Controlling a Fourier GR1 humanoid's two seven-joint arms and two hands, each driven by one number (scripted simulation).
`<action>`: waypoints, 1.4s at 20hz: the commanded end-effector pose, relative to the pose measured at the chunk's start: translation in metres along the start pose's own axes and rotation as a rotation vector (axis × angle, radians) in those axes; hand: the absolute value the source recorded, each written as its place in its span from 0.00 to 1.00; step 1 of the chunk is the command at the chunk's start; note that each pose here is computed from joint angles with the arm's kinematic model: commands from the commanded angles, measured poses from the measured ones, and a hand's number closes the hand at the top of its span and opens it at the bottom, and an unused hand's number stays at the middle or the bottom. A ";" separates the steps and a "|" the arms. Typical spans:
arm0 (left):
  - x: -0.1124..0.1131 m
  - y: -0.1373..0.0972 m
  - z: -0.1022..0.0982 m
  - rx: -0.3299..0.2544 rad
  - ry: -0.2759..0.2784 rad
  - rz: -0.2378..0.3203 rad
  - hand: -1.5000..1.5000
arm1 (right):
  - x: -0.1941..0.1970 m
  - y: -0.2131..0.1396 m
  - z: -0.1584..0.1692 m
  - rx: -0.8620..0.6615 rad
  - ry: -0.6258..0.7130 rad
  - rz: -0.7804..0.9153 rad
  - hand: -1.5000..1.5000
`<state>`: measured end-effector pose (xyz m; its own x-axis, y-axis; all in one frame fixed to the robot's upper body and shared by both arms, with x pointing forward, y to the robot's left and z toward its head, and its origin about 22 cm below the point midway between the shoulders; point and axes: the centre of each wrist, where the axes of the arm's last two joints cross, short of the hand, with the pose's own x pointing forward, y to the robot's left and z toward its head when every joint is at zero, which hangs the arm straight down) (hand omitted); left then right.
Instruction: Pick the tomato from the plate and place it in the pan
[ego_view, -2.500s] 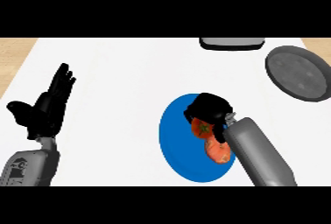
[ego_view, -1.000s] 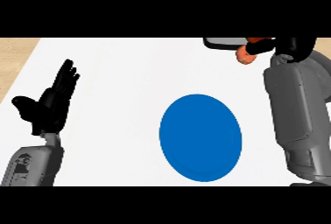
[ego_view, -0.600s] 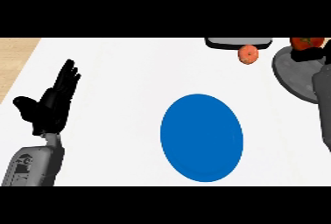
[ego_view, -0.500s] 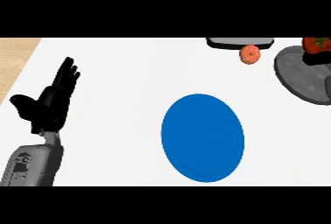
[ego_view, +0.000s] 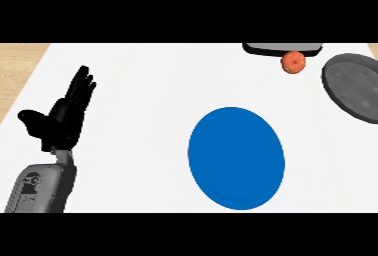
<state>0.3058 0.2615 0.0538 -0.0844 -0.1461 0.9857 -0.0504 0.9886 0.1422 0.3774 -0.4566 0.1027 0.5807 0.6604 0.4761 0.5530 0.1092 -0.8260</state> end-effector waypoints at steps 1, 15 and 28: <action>0.003 -0.004 0.001 -0.013 -0.022 0.005 0.50 | -0.042 0.002 0.004 -0.011 0.026 -0.009 1.00; 0.001 -0.011 -0.003 -0.010 -0.012 0.006 0.50 | -0.053 0.019 0.016 0.298 0.094 -0.303 0.00; -0.007 0.007 0.010 0.029 0.034 0.007 0.50 | -0.091 0.023 0.030 0.167 0.039 -0.798 0.00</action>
<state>0.3000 0.2634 0.0529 -0.0666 -0.1460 0.9870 -0.0617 0.9879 0.1420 0.3275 -0.4915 0.0444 0.1826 0.3788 0.9073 0.7248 0.5716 -0.3845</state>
